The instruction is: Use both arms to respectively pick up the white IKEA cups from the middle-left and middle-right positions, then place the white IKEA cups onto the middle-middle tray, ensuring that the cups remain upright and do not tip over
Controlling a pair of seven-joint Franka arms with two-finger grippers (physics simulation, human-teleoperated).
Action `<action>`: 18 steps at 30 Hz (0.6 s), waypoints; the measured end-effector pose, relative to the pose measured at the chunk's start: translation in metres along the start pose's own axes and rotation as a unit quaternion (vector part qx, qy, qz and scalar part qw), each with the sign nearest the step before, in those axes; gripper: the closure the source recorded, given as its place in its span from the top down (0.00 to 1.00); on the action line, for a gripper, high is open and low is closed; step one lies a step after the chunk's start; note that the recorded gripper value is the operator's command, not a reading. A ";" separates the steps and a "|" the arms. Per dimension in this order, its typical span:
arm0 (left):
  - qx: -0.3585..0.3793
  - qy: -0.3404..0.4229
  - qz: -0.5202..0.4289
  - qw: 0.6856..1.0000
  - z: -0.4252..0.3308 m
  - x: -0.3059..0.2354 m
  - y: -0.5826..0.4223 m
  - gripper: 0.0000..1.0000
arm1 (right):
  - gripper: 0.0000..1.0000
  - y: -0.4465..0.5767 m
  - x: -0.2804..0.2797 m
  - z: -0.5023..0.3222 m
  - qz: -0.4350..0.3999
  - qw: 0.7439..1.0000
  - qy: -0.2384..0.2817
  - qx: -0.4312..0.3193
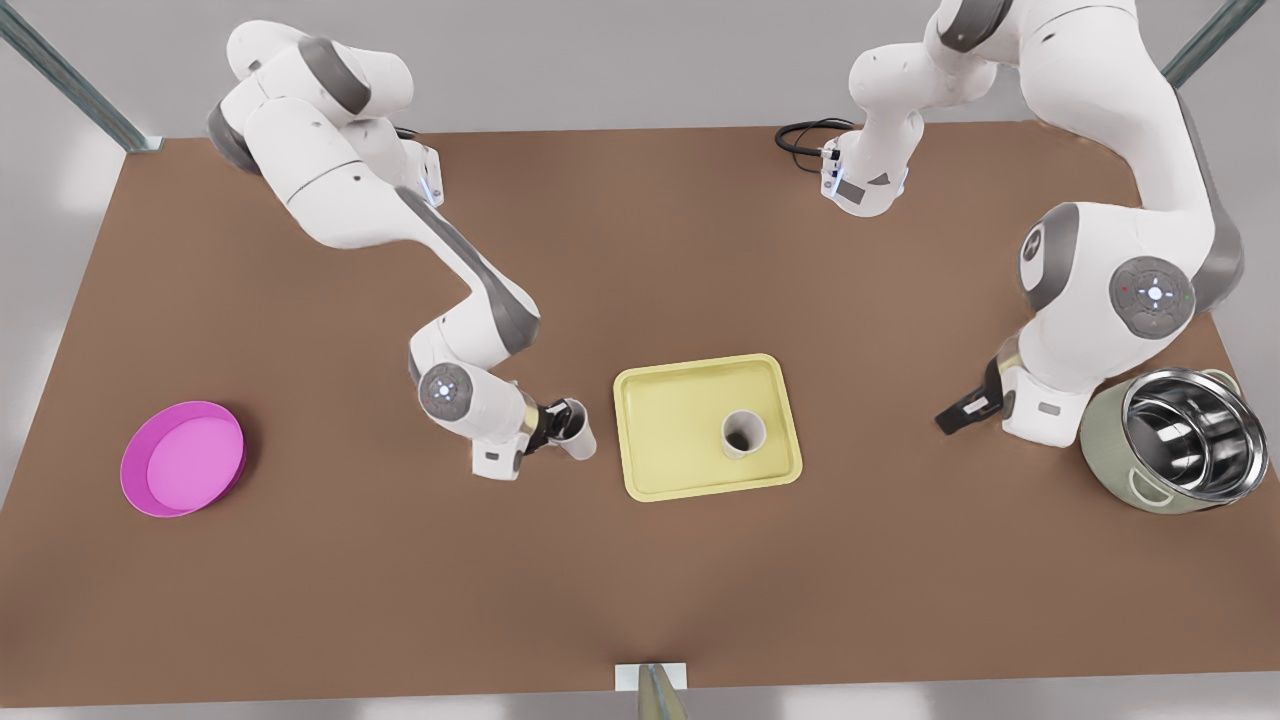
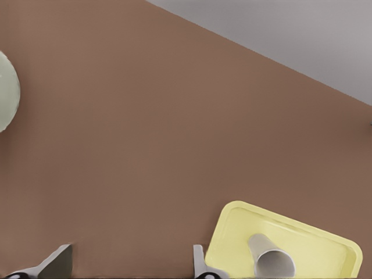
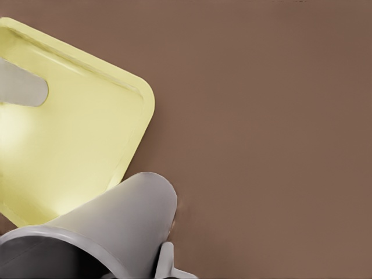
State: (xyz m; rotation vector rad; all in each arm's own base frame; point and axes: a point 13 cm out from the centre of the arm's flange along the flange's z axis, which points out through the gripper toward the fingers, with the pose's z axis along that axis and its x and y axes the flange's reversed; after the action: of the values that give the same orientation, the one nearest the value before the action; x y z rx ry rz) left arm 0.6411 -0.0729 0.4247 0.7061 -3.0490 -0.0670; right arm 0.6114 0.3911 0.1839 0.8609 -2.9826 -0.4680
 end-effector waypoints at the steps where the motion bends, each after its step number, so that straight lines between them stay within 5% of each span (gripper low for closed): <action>1: -0.011 0.008 0.001 1.000 -0.006 0.006 0.016 1.00 | 0.21 0.014 -0.011 0.006 0.010 1.000 -0.005 -0.006; 6: -0.032 0.055 0.032 0.997 -0.008 0.031 0.038 1.00 | 0.21 0.067 -0.045 0.040 0.072 0.997 -0.012 -0.030; 17: -0.021 0.129 0.088 0.987 -0.005 0.064 0.044 1.00 | 0.21 0.110 -0.014 0.103 0.201 0.977 0.055 -0.046; 18: -0.015 0.136 0.087 0.987 -0.003 0.063 0.046 1.00 | 0.55 0.110 -0.014 0.104 0.210 0.975 0.057 -0.045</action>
State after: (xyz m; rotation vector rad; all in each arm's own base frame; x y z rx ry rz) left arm 0.5640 -0.0591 0.4295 0.4056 -2.8248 -0.0140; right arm 0.5571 0.5162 0.1169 0.2254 -2.8902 -0.5093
